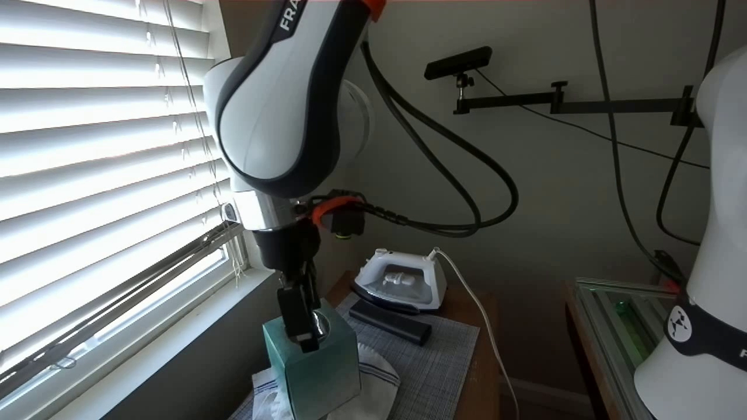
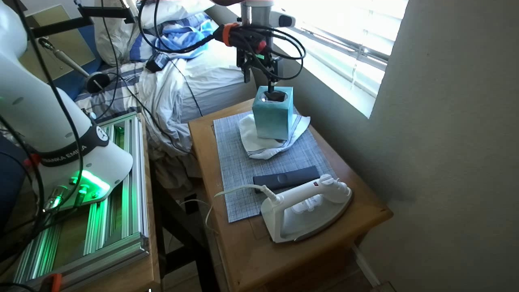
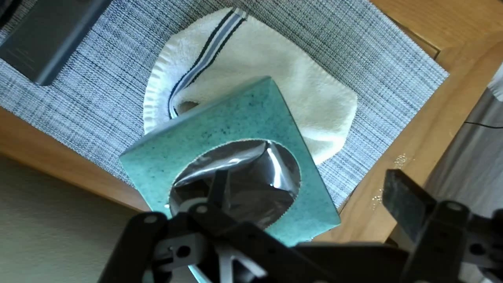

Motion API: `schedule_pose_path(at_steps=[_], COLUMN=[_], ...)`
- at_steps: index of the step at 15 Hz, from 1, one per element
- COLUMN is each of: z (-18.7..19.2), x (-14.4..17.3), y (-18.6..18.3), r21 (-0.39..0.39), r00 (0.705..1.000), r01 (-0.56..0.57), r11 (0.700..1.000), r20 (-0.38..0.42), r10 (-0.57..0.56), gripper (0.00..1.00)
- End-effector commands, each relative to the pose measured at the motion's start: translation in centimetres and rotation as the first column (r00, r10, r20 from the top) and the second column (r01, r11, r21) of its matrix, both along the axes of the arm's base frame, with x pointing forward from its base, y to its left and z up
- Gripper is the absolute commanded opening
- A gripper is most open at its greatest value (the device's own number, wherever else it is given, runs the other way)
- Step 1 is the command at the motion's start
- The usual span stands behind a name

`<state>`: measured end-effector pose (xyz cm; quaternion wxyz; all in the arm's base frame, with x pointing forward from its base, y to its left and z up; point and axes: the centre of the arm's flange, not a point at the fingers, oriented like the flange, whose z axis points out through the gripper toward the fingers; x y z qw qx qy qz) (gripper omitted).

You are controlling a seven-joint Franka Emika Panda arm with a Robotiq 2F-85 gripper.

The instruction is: Remove the box from the towel

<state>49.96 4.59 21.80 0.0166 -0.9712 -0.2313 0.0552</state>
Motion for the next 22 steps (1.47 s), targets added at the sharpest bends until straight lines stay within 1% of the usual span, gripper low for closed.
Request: schedule_pose_path(at_steps=[1,3,4,6,8,10,15,16,17,18,19,20,21,22], z=[-0.9,-1.7,-2.2,-3.1,-3.7,-3.8,-5.9,-6.5,-7.1,-7.6,-8.0,-8.4,-8.6,-8.7], x=[0.2,0.2,0.3,0.4,0.5,0.4,0.4,0.3,0.3,0.3,0.2,0.2,0.2,0.2], y=[0.0,0.2,0.2,0.2,-0.2,-0.7,-0.7,-0.6,-0.5,-0.5,-0.4,-0.5,-0.5,-0.5], r21=[0.017,0.088,0.109,0.115,0.101,0.103,0.135,0.145,0.152,0.157,0.160,0.163,0.163,0.163], r00=[0.999,0.991,0.985,0.969,0.962,0.957,0.951,0.949,0.947,0.946,0.946,0.946,0.947,0.948], r01=[-0.046,-0.125,-0.165,-0.238,-0.262,-0.281,-0.309,-0.315,-0.319,-0.322,-0.322,-0.321,-0.318,-0.316], r11=[0.999,0.988,0.980,0.964,0.960,0.954,0.941,0.938,0.936,0.934,0.933,0.933,0.934,0.935], r20=[0.017,0.047,0.064,0.089,0.104,0.109,0.038,0.027,0.020,0.012,0.007,0.005,0.005,0.004], r10=[0.045,0.122,0.159,0.229,0.252,0.270,0.306,0.315,0.319,0.324,0.325,0.324,0.322,0.319], gripper=[1.00,1.00,1.00,1.00,1.00,1.00,1.00,0.92,0.88,0.79,0.66,0.61,0.54,0.45])
